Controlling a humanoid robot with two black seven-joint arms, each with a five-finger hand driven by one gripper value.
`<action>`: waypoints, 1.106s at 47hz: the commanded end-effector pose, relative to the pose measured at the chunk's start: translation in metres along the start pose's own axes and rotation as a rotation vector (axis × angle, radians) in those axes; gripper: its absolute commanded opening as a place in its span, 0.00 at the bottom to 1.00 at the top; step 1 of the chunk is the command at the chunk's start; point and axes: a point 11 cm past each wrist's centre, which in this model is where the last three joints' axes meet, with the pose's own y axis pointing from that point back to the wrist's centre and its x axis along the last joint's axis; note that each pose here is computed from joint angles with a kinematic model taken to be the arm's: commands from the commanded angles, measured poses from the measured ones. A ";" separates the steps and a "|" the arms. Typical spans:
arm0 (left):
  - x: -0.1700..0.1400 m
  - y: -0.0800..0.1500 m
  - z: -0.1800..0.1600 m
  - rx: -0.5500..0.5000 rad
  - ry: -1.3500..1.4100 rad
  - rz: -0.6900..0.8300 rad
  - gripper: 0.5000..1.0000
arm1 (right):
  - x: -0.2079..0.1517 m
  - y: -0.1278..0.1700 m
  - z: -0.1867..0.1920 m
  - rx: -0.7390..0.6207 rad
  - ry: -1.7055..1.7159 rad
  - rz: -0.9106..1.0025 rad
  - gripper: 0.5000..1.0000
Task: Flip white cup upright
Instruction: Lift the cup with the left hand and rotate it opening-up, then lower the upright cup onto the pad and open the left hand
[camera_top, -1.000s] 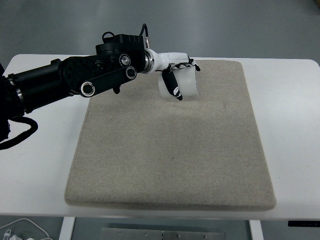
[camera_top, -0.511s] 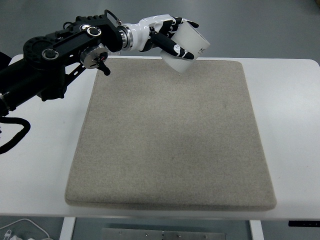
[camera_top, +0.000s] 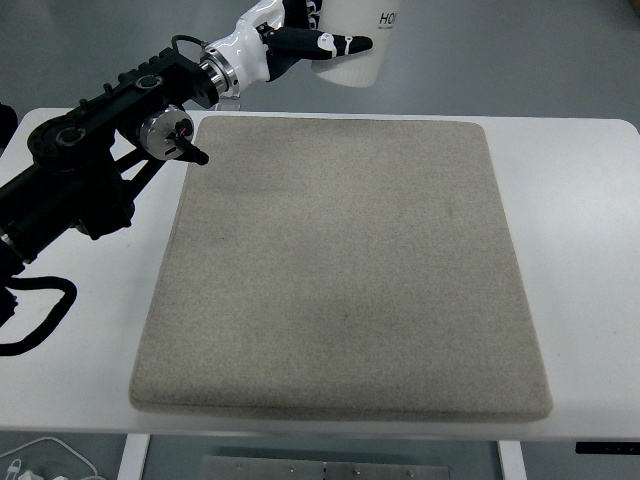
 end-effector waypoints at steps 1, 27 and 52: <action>0.003 0.004 -0.002 -0.041 0.014 0.016 0.08 | 0.000 0.000 0.000 0.000 0.000 0.001 0.86; 0.014 0.035 -0.031 -0.214 -0.051 0.047 0.19 | 0.000 0.000 0.000 0.000 0.000 0.001 0.86; 0.044 0.067 -0.078 -0.113 -0.266 0.169 0.18 | 0.000 0.000 0.000 0.000 0.000 0.002 0.86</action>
